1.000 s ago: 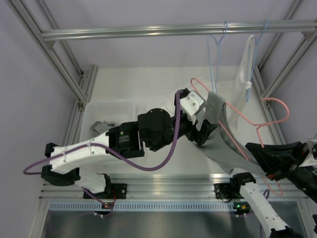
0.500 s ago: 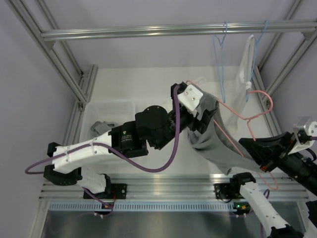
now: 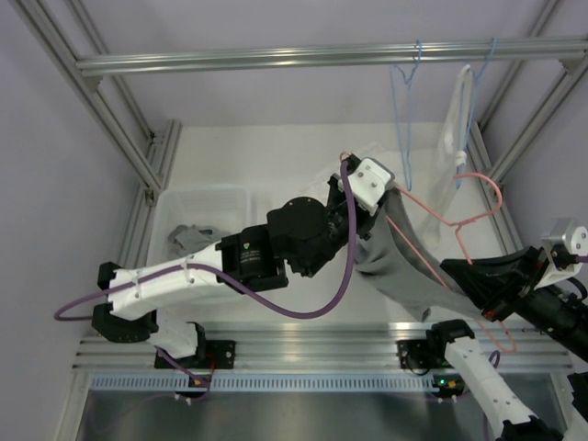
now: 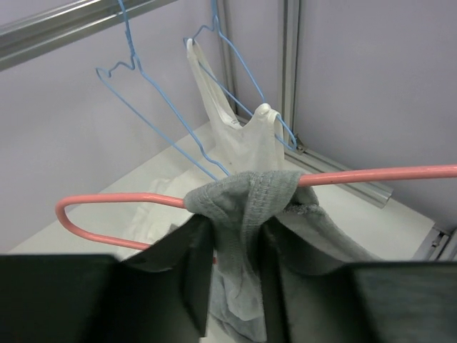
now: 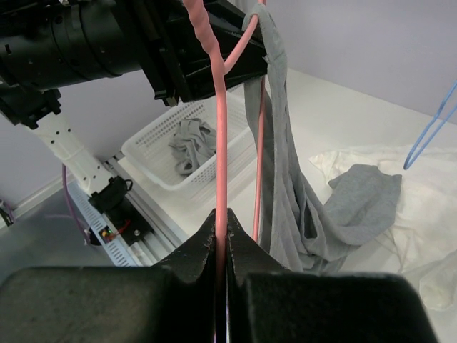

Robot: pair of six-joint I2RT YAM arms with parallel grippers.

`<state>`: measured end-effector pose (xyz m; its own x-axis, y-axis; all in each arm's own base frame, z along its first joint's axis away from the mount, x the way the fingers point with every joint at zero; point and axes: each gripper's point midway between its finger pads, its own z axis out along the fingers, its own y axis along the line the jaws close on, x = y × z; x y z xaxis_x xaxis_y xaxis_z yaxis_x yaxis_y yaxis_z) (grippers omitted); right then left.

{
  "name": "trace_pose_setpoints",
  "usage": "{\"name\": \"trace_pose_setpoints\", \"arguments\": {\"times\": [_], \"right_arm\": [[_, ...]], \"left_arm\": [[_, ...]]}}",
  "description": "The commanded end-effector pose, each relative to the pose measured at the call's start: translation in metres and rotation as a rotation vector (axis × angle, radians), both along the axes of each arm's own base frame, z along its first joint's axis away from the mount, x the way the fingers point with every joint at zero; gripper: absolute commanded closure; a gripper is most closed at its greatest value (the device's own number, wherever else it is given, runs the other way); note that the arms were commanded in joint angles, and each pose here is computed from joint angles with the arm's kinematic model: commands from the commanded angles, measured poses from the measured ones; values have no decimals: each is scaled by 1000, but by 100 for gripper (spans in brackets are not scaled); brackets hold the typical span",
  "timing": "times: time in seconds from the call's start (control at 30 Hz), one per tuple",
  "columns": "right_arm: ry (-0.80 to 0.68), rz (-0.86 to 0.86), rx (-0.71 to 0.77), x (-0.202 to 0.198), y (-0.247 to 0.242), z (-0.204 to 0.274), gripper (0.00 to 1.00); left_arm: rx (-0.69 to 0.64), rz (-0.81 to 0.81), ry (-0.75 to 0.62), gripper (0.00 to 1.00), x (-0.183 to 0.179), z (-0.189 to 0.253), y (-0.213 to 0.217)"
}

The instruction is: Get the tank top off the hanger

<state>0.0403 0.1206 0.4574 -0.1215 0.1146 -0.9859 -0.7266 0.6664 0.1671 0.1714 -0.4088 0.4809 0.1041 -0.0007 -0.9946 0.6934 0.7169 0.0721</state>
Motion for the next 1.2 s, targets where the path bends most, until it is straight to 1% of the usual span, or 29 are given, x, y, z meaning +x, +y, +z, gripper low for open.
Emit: {"name": "trace_pose_setpoints", "arguments": {"times": [0.0, 0.03, 0.07, 0.1, 0.2, 0.27, 0.3, 0.47, 0.57, 0.63, 0.77, 0.87, 0.9, 0.93, 1.03, 1.17], "right_arm": [[-48, 33, 16, 1, 3, 17, 100], [-46, 33, 14, 1, 3, 17, 100], [-45, 32, 13, 2, 4, 16, 100], [-43, 32, 11, 3, 4, 16, 100], [-30, 38, 6, 5, 5, 11, 100], [-11, 38, -1, 9, 5, 4, 100], [-9, 38, -3, 9, 5, 2, 100], [-15, 97, -12, 0, 9, -2, 100], [-24, 129, -16, -5, 10, -1, 100], [-30, 137, -18, -7, 11, 1, 100], [-46, 133, -23, -6, 10, 3, 100], [-69, 139, -22, -11, 9, 6, 100], [-75, 145, -22, -13, 9, 8, 100], [-76, 151, -24, -15, 9, 7, 100], [-53, 124, -39, -10, 4, 2, 100], [-24, 62, -73, 5, -3, -7, 100]], "left_arm": [[-95, 15, -12, 73, 1, 26, 15], [-98, 20, -11, 80, 2, 26, 16], [-99, 27, -11, 95, 3, 26, 17], [-99, 50, -8, 100, 6, 26, 20], [-122, 103, -5, 100, 12, 35, 28], [-146, 168, 2, 100, 22, 43, 38], [-168, 188, 1, 100, 24, 52, 43], [-228, 369, 14, 100, 54, 70, 82], [-241, 419, 15, 100, 62, 76, 98], [-234, 437, 17, 100, 66, 75, 103], [-213, 417, 18, 100, 67, 71, 100], [-202, 448, 28, 100, 73, 65, 105], [-228, 455, 46, 100, 75, 65, 108], [-226, 478, 55, 100, 82, 62, 114], [-299, 514, 93, 100, 93, 65, 133], [-299, 515, 90, 100, 98, 67, 142]]}}
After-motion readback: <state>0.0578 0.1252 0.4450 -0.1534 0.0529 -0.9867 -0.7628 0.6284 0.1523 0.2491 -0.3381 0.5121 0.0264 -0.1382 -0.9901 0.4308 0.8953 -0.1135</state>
